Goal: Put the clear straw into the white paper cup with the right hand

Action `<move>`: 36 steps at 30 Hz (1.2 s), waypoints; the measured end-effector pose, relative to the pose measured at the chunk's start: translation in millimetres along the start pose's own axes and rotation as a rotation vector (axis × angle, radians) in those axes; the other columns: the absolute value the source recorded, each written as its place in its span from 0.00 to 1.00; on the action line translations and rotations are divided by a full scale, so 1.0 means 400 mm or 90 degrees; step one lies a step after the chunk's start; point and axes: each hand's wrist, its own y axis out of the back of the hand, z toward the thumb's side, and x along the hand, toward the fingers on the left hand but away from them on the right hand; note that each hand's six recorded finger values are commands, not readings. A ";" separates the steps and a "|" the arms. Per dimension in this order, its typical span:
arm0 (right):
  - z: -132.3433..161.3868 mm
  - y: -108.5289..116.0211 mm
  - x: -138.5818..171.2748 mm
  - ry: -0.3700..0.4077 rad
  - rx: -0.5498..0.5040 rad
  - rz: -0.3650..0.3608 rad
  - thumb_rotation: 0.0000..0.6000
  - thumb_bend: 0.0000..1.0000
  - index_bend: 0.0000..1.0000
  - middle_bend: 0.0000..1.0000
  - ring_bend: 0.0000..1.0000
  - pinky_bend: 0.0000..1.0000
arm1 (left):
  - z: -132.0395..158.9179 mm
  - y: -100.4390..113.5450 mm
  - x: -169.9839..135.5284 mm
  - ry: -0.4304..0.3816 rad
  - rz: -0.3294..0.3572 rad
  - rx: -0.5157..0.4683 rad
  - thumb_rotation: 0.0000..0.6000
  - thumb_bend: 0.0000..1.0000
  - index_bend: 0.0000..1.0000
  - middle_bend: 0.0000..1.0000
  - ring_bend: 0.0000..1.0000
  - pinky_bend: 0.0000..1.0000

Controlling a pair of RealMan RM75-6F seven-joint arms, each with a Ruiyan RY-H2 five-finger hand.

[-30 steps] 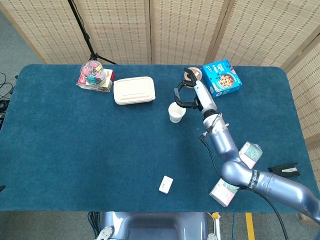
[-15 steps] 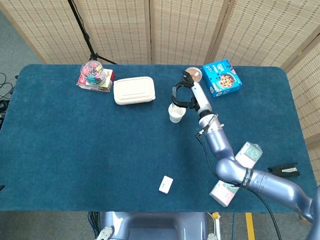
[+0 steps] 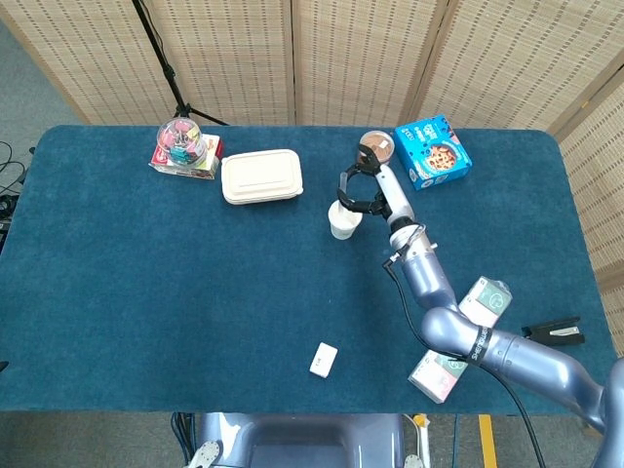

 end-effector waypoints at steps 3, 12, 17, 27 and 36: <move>-0.010 0.003 -0.004 -0.003 0.008 0.000 1.00 0.48 0.59 0.00 0.00 0.00 | 0.000 -0.001 0.002 0.001 0.000 0.001 1.00 0.00 0.00 0.00 0.00 0.00; -0.045 0.003 -0.011 -0.015 0.015 -0.008 1.00 0.48 0.59 0.00 0.00 0.00 | 0.000 -0.003 0.001 0.003 -0.002 0.001 1.00 0.00 0.00 0.00 0.00 0.00; -0.063 -0.003 -0.016 -0.023 0.020 -0.007 1.00 0.48 0.59 0.00 0.00 0.00 | -0.003 -0.001 0.001 0.004 -0.001 -0.002 1.00 0.00 0.00 0.00 0.00 0.00; -0.095 -0.026 -0.024 -0.030 0.028 -0.005 1.00 0.47 0.54 0.00 0.00 0.00 | -0.004 0.000 0.001 0.004 -0.003 -0.006 1.00 0.00 0.00 0.00 0.00 0.00; -0.110 -0.024 -0.021 -0.024 0.033 -0.001 1.00 0.19 0.30 0.00 0.00 0.00 | -0.005 0.000 -0.001 0.003 -0.004 -0.005 1.00 0.00 0.00 0.00 0.00 0.00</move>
